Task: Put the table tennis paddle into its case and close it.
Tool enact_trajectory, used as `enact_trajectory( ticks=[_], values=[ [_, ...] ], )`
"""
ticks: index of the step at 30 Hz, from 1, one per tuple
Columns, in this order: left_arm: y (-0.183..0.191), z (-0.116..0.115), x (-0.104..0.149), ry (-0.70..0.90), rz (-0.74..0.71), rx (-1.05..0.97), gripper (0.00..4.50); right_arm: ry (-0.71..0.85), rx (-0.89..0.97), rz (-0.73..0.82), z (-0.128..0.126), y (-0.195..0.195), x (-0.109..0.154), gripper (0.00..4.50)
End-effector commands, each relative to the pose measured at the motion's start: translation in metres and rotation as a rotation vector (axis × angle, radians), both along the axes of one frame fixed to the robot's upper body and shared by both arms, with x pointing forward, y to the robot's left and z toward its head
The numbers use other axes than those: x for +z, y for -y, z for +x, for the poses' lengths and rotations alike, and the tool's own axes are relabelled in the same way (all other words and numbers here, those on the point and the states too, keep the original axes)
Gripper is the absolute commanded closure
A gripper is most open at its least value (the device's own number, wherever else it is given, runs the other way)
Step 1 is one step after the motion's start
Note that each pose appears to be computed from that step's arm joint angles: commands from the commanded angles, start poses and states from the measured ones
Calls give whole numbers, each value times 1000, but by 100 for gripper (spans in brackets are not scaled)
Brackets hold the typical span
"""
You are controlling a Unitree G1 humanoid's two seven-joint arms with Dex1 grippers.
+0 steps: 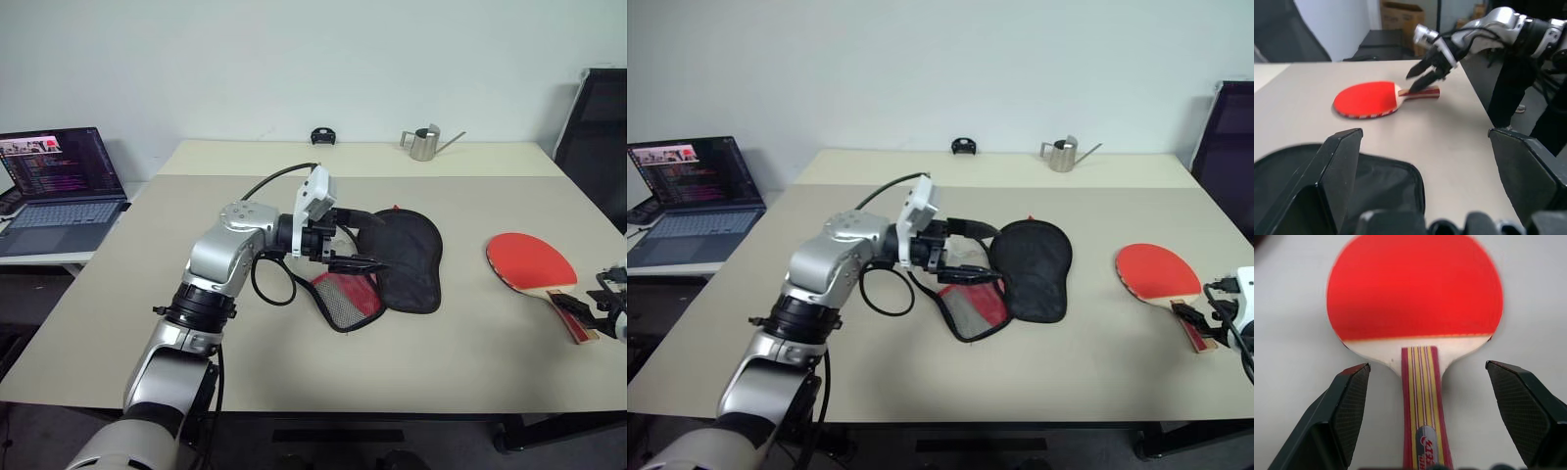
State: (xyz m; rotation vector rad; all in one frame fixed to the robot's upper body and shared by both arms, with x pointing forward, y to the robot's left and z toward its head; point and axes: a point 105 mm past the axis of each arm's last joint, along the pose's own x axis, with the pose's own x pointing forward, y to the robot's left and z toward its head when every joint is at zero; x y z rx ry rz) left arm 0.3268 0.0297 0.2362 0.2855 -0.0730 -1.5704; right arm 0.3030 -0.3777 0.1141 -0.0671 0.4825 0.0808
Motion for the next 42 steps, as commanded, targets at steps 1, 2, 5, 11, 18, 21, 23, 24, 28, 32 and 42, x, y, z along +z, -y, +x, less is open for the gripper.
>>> enact_trajectory(
  ticks=[1,2,5,11,18,21,23,24,28,32,42],
  values=[
    [1,-1,10,42,-16,-14,0,21,34,-40,5,1,9,38],
    [1,-1,10,41,-18,-11,0,14,36,-40,6,0,7,38],
    [-2,0,8,41,-17,-1,0,-5,36,-44,8,0,-1,38],
    [-9,1,4,43,-9,28,0,-28,6,-33,11,4,-10,38],
    [-25,7,1,38,-5,96,0,-34,-37,-7,16,6,-14,209],
    [-35,9,-2,35,4,130,0,-36,-40,-17,17,5,-16,312],
    [-40,10,-4,34,11,149,0,-32,-41,-22,17,3,-15,340],
    [-42,10,-4,35,13,155,0,-28,-41,-21,18,2,-15,340],
    [-54,10,-7,26,19,193,0,31,-38,-20,21,-5,1,340],
    [-76,13,-12,19,37,271,0,150,-8,-8,25,-26,43,340],
    [-100,12,-16,3,34,362,0,257,112,52,27,-115,89,340]
  ],
)
